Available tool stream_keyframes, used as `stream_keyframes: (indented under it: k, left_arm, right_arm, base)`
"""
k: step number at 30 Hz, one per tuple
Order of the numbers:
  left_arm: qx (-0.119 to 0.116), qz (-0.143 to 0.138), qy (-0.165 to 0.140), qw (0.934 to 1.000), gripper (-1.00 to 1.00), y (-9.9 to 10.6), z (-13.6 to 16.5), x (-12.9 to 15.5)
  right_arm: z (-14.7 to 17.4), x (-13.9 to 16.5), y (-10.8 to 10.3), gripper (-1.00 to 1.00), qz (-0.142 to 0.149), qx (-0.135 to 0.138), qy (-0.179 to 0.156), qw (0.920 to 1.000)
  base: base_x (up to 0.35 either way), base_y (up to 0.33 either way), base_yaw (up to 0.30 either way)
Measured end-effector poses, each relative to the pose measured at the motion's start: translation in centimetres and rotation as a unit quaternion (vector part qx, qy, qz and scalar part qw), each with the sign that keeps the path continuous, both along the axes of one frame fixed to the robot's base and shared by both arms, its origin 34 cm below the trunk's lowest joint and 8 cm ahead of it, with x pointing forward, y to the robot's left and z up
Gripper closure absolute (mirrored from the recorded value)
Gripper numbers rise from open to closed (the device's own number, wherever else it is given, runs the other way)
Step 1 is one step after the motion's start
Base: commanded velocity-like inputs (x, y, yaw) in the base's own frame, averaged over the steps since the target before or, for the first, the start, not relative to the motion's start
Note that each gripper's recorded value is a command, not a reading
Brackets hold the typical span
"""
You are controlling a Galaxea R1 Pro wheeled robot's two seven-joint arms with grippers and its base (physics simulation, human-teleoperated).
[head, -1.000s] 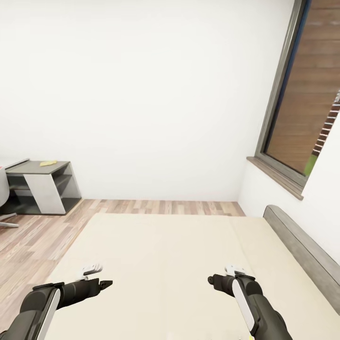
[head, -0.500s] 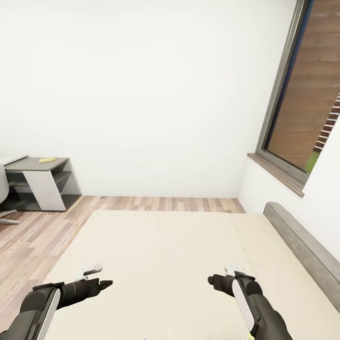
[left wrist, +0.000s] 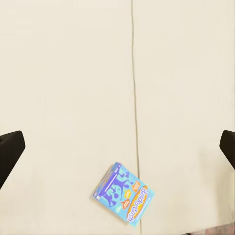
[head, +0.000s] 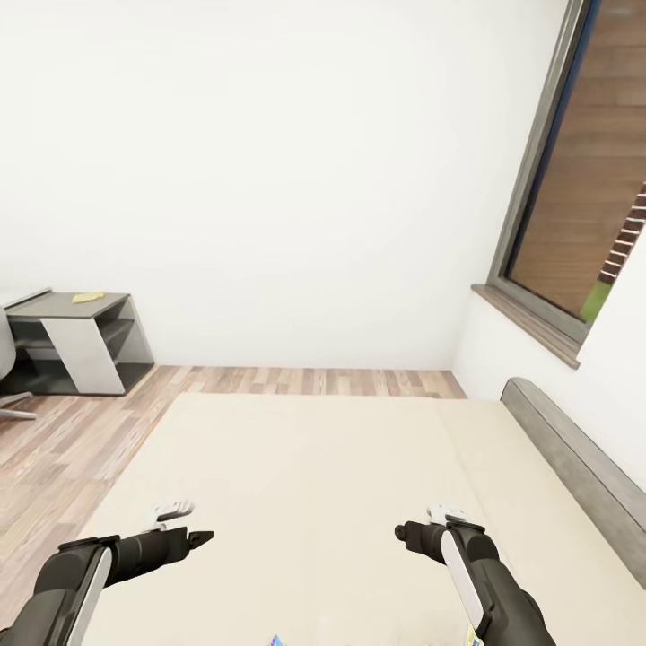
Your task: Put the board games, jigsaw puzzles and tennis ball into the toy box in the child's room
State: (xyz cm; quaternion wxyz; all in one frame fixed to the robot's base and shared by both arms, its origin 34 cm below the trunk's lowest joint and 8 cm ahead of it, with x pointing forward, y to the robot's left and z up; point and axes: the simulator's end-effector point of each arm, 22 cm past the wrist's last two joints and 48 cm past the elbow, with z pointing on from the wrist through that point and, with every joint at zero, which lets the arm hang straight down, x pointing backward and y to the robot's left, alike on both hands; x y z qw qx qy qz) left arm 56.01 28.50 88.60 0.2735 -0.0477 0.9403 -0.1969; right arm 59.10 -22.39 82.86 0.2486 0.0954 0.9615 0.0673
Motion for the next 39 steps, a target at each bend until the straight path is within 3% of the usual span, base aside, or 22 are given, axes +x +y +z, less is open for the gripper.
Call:
stream_keyframes:
  k: [6, 9, 10, 13, 14, 19, 23, 27, 39]
  left_arm:
    - [-0.053, -0.031, -0.017, 0.998, -1.0, -2.0, 1.7, 0.1]
    - [-0.101, -0.056, -0.033, 0.9927, -1.0, -2.8, 3.7, -0.1]
    - [-0.127, -0.071, -0.041, 0.9885, -1.0, -3.0, 4.8, -0.3]
    - [-0.166, -0.097, -0.053, 0.98, -1.0, -3.1, 6.6, -0.8]
    - [-0.19, -0.115, -0.061, 0.9732, -1.0, -3.2, 7.9, -1.3]
    - [-0.25, -0.16, -0.08, 0.9517, -1.0, -3.1, 11.1, -2.6]
    - [-0.277, -0.17, -0.093, 0.9411, -1.0, -2.4, 12.7, -3.1]
    - [-0.289, -0.167, -0.1, 0.9374, -1.0, -1.7, 13.3, -3.2]
    - [-0.294, -0.163, -0.094, 0.9371, -1.0, -1.3, 12.9, -3.2]
  right_arm:
    - [-0.5, -0.2, 0.0, -1.0, 0.0, 0.0, 0.005, 1.0]
    - [-0.7, -0.3, 0.0, -1.0, 0.0, 0.0, 0.008, 1.0]
    - [-0.8, -0.3, 0.0, -1.0, 0.0, 0.0, 0.008, 1.0]
    - [-1.0, -0.4, 0.0, -1.0, 0.0, 0.0, 0.011, 0.9999]
    - [-1.1, -0.4, 0.0, -1.0, 0.0, 0.0, 0.012, 0.9999]
    - [-1.5, -0.6, 0.0, -1.0, 0.0, 0.0, 0.016, 0.9999]
    - [-1.8, -0.7, 0.0, -1.0, 0.0, 0.0, 0.019, 0.9998]
    - [-2.1, -0.8, 0.0, -1.0, 0.0, 0.0, 0.023, 0.9997]
    - [-3.1, -1.2, 0.0, -1.0, 0.0, 0.0, 0.033, 0.9995]
  base:
    - [0.0, 0.0, 0.0]
    - [0.0, 0.0, 0.0]
    - [0.0, 0.0, 0.0]
    - [0.0, 0.0, 0.0]
    - [0.0, 0.0, 0.0]
    - [0.0, 0.0, 0.0]
    - [0.0, 0.0, 0.0]
    - [0.0, 0.0, 0.0]
    - [0.0, 0.0, 0.0]
